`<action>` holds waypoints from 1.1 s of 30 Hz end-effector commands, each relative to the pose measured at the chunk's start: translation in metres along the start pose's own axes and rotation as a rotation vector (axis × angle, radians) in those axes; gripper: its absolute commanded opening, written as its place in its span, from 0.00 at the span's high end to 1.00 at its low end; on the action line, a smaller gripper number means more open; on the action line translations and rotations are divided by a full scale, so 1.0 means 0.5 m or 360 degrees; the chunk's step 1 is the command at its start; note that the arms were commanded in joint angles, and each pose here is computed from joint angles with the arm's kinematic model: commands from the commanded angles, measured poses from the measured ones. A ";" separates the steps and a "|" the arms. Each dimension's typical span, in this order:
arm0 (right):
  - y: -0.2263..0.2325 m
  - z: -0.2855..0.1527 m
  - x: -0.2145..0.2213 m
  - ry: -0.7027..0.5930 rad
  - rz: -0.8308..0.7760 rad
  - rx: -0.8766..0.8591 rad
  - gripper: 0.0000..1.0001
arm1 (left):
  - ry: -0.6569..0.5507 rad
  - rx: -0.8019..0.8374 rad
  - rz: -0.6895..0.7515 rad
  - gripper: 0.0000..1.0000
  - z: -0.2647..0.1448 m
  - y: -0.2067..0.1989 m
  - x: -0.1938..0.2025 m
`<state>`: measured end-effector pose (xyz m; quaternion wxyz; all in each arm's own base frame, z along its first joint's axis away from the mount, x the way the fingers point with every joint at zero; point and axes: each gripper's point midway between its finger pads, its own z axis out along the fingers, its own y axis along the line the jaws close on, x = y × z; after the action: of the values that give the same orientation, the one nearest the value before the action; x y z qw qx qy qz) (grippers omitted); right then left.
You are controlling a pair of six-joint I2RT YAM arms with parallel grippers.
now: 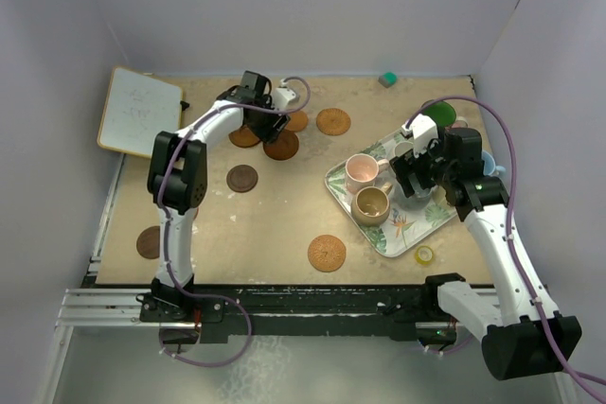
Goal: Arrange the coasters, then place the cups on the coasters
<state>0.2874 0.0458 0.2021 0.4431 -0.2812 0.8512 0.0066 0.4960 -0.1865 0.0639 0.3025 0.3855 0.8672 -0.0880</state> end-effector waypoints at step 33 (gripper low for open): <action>-0.016 -0.001 -0.020 -0.0027 -0.0048 0.0041 0.00 | 0.0019 -0.0075 -0.0001 0.58 0.114 0.042 -0.030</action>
<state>0.2885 0.0450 0.1995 0.4387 -0.2837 0.8526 0.0042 0.5308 -0.2058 0.0317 0.2982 0.3909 0.8665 -0.0864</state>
